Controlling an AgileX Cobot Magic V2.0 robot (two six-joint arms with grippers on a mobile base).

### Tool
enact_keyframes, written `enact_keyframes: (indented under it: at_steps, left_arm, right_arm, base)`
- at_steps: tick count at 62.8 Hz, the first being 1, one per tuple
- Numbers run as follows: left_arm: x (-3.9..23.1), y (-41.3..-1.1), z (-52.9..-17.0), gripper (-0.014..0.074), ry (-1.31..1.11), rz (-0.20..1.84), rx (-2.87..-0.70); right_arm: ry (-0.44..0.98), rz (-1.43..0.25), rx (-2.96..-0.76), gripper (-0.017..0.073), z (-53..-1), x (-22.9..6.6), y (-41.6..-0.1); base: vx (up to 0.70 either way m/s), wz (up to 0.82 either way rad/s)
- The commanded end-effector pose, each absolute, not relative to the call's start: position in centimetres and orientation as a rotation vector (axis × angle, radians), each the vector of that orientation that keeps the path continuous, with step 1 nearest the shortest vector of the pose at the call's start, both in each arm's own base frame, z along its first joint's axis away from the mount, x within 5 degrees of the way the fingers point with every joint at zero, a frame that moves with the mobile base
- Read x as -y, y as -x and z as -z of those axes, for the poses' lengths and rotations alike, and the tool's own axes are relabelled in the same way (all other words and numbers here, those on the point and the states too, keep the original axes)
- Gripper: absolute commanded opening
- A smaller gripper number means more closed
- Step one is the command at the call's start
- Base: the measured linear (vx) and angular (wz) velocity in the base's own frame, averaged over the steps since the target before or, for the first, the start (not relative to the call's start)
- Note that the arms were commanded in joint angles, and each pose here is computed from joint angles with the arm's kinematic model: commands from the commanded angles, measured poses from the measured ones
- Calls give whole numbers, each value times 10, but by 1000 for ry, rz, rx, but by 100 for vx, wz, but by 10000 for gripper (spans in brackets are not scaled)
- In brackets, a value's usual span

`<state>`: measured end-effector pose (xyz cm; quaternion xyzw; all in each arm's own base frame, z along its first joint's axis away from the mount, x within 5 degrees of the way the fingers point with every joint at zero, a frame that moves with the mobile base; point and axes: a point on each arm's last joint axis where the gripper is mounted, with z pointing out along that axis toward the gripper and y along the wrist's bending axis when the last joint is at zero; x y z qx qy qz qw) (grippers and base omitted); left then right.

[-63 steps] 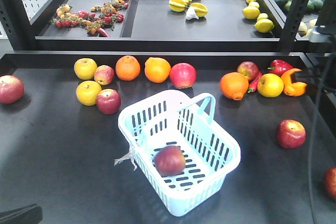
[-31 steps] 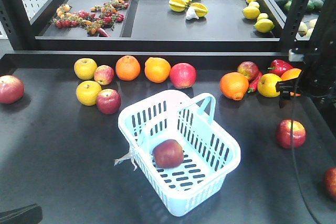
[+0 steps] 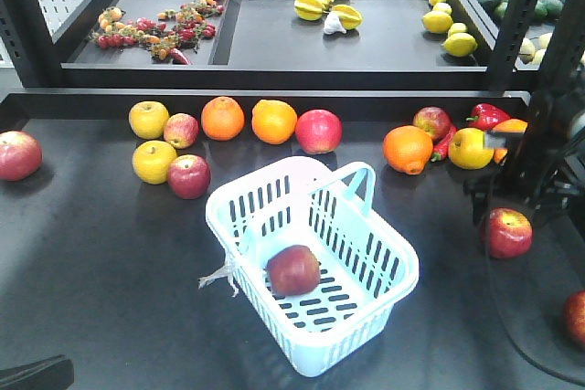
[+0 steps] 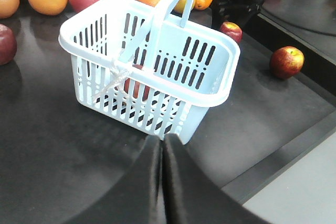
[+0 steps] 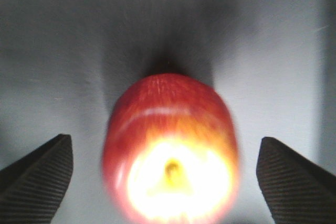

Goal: Pick three apples into basket with both arms
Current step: 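Move the right gripper to another red apple and grasp it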

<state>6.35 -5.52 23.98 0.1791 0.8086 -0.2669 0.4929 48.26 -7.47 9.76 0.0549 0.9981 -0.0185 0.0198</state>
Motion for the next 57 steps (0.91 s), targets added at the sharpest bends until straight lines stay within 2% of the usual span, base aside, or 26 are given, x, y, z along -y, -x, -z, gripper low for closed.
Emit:
enact_keyframes:
  at_steps: [1,8,15,21,28,41,45,57]
  left_arm:
    - [56,-67,-254,-6,-383,676,-1884]
    - [56,-67,-254,-6,-382,677,-1885]
    - [56,-67,-254,-6,-382,677,-1885]
    - [56,-67,-254,-6,-382,677,-1885]
    - [56,-67,-254,-6,-382,677,-1885]
    - [56,-67,-254,-6,-382,677,-1885]
    - [56,-67,-254,-6,-382,677,-1885]
    - [56,-67,-254,-6,-383,676,-1885]
  right_arm:
    - [-163,90,-3021,655,-125,79,-488]
    - [-163,88,-3037,625,-118,79,-488]
    - [-164,88,-3039,549,-119,79,-487]
    - [-166,77,-3037,440,-125,78,-486]
    - [-124,14,-3013,270,-144,74,-485]
    - [-64,-121,-2895,20,-213,62,-475]
    - [-34,-142,-2887,-15,-235,59,-467]
    - [20,-134,-2819,-7,-297,54,-437]
  base:
    - [0,0]
    - [0,0]
    - [0,0]
    - [0,0]
    - [0,0]
    - [0,0]
    - [0,0]
    - [0,0]
